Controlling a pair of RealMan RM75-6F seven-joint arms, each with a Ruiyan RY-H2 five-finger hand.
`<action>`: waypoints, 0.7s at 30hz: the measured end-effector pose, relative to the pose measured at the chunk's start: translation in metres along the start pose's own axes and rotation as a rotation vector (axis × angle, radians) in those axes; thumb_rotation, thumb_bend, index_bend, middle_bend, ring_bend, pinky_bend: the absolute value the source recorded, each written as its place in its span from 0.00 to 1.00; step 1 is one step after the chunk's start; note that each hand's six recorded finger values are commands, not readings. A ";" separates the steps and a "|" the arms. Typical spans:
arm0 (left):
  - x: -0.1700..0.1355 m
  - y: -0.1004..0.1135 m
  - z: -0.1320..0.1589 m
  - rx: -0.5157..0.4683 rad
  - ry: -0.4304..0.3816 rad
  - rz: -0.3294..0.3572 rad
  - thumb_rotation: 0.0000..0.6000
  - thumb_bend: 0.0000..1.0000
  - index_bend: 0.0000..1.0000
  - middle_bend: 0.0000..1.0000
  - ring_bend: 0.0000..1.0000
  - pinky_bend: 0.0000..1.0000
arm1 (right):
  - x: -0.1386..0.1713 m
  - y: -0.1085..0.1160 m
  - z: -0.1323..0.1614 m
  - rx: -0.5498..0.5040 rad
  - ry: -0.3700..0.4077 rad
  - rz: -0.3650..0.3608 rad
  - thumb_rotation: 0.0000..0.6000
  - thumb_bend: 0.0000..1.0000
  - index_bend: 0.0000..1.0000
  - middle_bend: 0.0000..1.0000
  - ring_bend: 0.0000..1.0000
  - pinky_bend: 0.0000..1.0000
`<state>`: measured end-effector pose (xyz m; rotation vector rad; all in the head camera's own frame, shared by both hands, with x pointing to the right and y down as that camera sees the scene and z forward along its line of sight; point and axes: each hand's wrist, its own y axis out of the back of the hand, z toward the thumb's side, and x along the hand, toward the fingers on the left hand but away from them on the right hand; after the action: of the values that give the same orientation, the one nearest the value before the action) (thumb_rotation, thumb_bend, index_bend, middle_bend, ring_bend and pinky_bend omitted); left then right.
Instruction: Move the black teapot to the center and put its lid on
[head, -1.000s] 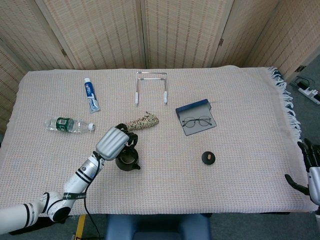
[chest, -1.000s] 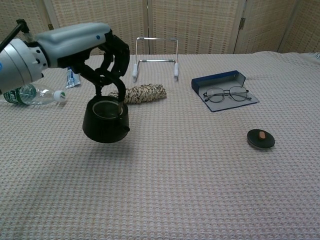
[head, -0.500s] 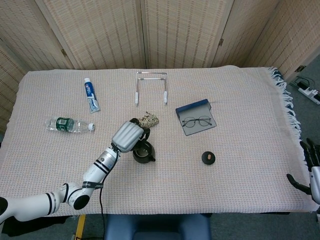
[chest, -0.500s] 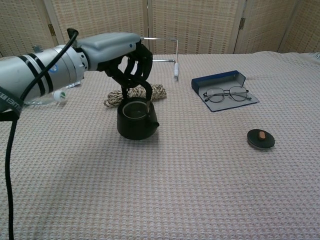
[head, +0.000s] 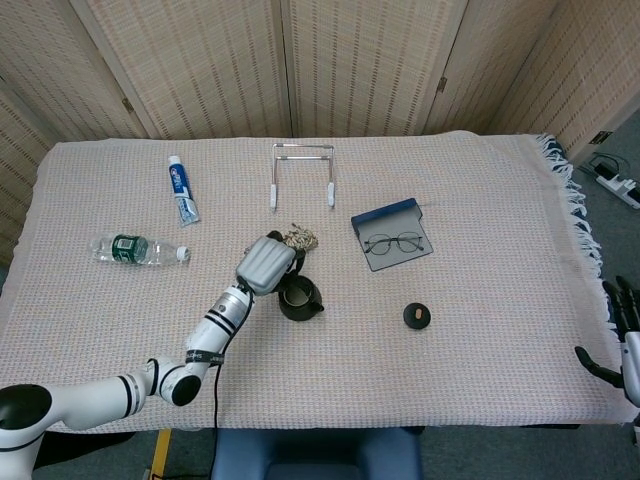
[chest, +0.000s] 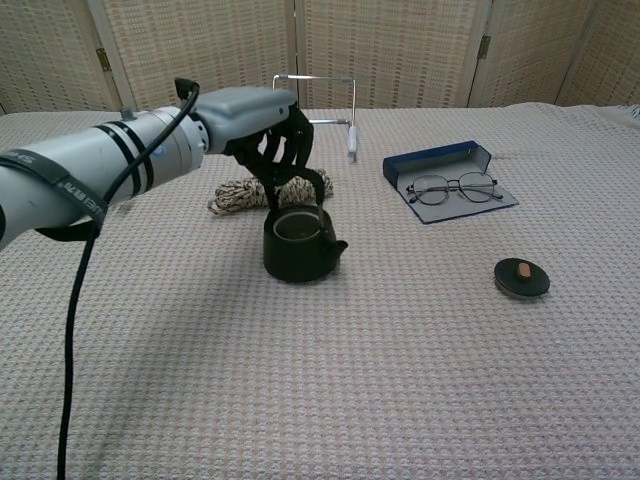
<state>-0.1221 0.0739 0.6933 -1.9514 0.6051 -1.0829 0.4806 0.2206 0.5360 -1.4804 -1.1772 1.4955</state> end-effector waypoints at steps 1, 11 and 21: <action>0.001 -0.001 -0.001 -0.002 0.007 -0.004 1.00 0.43 0.13 0.38 0.39 0.22 | 0.000 -0.001 0.000 0.001 -0.002 0.001 1.00 0.24 0.04 0.06 0.08 0.00; 0.000 -0.003 -0.002 0.021 0.069 -0.031 1.00 0.28 0.00 0.03 0.01 0.04 | 0.000 0.000 0.000 -0.004 0.004 -0.003 1.00 0.24 0.04 0.06 0.08 0.00; 0.006 0.009 0.004 0.068 0.116 -0.025 1.00 0.19 0.00 0.00 0.00 0.00 | 0.004 0.001 -0.002 -0.014 0.007 -0.013 1.00 0.24 0.04 0.06 0.08 0.00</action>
<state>-0.1159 0.0659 0.6874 -1.8518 0.6000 -1.2227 0.4819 0.2241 0.5340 -1.4833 -1.1927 1.4754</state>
